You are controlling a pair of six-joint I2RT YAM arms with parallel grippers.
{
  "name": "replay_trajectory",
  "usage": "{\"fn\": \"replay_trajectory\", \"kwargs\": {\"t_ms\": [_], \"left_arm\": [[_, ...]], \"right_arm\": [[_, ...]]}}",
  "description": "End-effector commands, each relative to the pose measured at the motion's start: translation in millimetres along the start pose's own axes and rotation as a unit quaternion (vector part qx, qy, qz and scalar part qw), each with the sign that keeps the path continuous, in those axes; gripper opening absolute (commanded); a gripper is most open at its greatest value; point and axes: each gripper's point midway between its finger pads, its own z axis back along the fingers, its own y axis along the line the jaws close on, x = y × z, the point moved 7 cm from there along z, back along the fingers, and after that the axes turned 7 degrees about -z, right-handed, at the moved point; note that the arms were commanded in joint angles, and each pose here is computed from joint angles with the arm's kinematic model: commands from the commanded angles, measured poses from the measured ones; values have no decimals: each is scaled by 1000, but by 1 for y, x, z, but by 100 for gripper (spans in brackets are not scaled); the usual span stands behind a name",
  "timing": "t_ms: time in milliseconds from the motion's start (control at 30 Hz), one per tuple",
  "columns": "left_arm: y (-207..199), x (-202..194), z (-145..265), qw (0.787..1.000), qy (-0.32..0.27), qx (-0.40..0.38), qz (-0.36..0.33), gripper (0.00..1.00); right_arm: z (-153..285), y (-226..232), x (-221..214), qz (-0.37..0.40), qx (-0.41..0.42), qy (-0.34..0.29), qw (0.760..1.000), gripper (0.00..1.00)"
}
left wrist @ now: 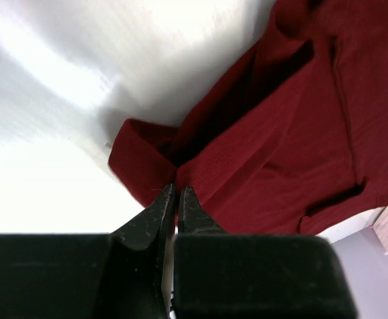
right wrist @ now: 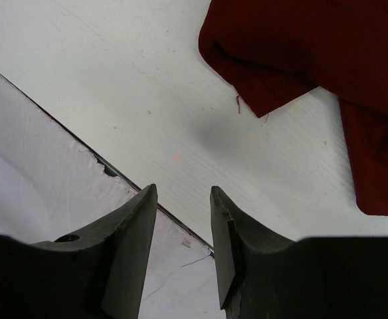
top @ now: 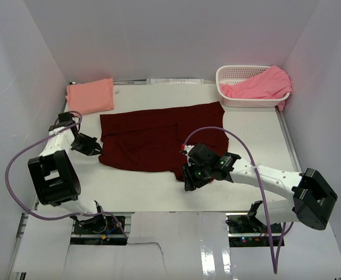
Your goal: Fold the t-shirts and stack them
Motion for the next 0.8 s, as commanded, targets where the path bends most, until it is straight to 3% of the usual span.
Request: {"fn": "replay_trajectory", "kwargs": {"t_ms": [0,433,767], "left_arm": [[9,-19,17,1000,3,-7,-11,10],[46,-68,28,1000,25,7,5,10],[60,-47,17,998,23,59,0,11]], "right_arm": [[1,6,8,2,7,-14,1000,44],[6,5,11,2,-8,-25,1000,45],[10,-2,12,-2,-46,-29,999,45]]}}
